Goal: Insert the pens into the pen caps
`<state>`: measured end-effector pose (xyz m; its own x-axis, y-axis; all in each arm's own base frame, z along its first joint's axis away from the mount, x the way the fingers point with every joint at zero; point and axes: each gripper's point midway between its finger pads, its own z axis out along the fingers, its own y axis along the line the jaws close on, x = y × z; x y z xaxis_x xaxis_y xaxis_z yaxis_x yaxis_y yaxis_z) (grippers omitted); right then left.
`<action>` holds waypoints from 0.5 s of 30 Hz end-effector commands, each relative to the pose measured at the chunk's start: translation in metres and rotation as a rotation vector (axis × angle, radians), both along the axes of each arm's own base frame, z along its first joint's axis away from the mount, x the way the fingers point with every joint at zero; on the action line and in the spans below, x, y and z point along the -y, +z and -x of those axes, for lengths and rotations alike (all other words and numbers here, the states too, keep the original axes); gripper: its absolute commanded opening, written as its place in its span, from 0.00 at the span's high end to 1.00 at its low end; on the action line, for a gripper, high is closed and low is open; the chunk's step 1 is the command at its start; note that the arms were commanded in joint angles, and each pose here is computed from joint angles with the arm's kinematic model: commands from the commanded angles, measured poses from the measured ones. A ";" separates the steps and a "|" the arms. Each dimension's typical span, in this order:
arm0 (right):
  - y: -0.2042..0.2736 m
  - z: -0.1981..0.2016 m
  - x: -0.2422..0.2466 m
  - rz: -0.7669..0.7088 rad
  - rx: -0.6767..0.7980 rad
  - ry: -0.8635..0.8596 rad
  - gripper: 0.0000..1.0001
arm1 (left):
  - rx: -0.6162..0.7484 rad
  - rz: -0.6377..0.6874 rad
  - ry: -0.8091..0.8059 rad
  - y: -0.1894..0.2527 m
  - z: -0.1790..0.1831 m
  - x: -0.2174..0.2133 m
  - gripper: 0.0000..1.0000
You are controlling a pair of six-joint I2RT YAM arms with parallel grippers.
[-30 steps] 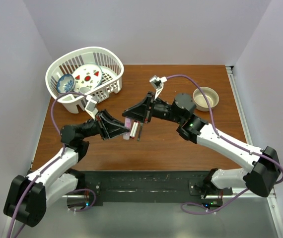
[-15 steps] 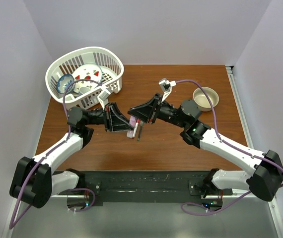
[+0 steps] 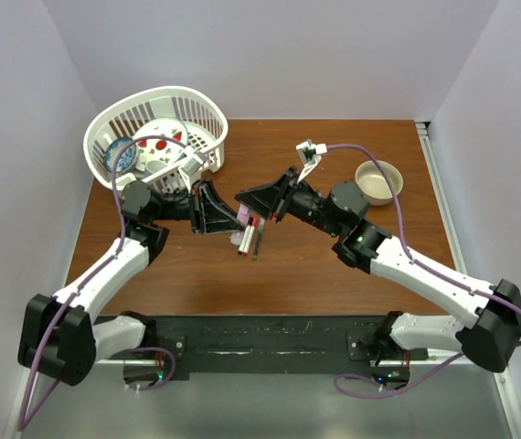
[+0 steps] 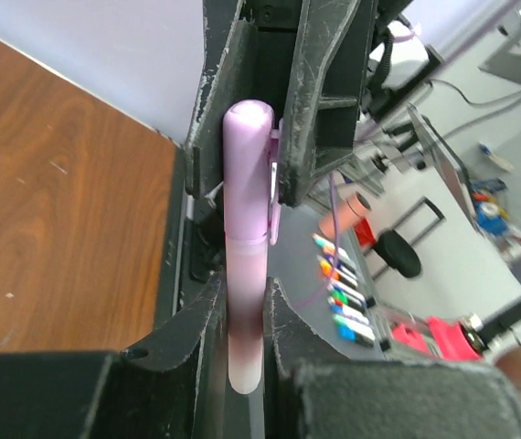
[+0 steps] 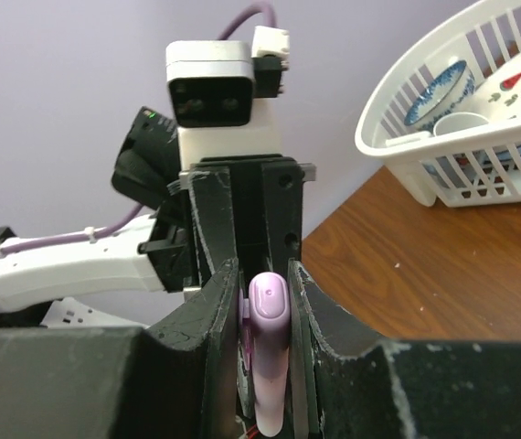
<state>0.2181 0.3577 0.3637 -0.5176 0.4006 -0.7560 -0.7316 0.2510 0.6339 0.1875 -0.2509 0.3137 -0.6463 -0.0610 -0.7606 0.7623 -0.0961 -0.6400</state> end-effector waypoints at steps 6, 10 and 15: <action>-0.021 -0.054 0.030 0.228 -0.105 -0.080 1.00 | 0.099 -0.022 0.448 0.002 -0.034 -0.021 0.50; -0.068 -0.066 0.053 0.341 -0.201 -0.095 1.00 | 0.098 -0.159 0.547 -0.023 -0.037 -0.035 0.29; -0.163 -0.080 0.085 0.534 -0.400 -0.155 1.00 | 0.163 -0.265 0.653 -0.041 -0.041 -0.054 0.01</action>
<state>0.3054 0.2917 0.2766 -0.6423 0.2381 -0.7285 -0.4990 0.5917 0.6332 0.2141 -0.2177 0.2998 -0.4631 -0.2633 -0.8463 0.7586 0.3762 -0.5321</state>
